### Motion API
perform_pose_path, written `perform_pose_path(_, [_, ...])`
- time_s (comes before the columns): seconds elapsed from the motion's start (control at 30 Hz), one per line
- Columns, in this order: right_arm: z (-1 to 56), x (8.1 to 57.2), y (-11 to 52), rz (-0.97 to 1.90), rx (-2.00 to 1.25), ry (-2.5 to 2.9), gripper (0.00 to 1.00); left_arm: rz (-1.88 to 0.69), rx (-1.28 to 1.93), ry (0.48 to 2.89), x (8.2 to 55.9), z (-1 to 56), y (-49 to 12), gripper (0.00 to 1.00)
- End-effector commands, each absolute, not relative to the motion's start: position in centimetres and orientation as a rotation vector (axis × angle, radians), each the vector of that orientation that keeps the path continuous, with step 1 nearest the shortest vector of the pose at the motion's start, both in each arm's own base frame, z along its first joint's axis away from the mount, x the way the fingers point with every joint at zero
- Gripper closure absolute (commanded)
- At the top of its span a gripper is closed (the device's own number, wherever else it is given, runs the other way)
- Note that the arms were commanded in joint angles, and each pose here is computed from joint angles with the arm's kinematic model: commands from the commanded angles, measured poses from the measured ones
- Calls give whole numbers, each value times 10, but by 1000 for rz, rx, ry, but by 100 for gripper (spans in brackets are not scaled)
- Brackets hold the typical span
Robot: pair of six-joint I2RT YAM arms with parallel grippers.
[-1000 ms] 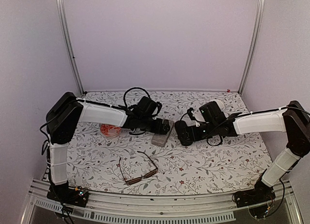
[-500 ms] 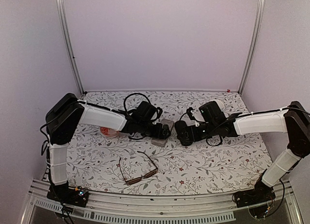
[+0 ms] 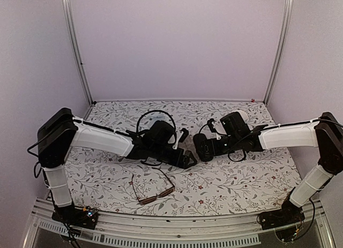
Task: Organize the sunglasses
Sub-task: Place the sunglasses case at the center of the board, then pick up the sunglasses case from the center of the board.
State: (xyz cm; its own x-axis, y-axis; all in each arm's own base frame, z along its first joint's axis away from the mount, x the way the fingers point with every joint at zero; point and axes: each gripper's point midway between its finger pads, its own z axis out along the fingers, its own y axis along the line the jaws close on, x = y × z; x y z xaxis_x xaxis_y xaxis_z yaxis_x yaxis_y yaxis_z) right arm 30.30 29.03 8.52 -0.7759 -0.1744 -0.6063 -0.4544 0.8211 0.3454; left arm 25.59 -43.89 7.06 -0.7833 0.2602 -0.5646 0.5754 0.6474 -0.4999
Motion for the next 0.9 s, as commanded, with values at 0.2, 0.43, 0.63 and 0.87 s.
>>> perform_pose_path(0.2, [87, 279, 305, 719, -493, 2432, 0, -766, 502, 2246, 277, 126, -384, 4])
perform_pose_path(0.43, [66, 261, 313, 810, -464, 2485, 0, -602, 423, 2201, 302, 142, -348, 1])
perform_pose_path(0.63, [59, 263, 326, 856, -487, 2501, 0, -551, 380, 2186, 306, 148, -329, 1])
perform_pose_path(0.87, [46, 273, 336, 847, -497, 2523, 0, -540, 329, 2175, 306, 154, -311, 1])
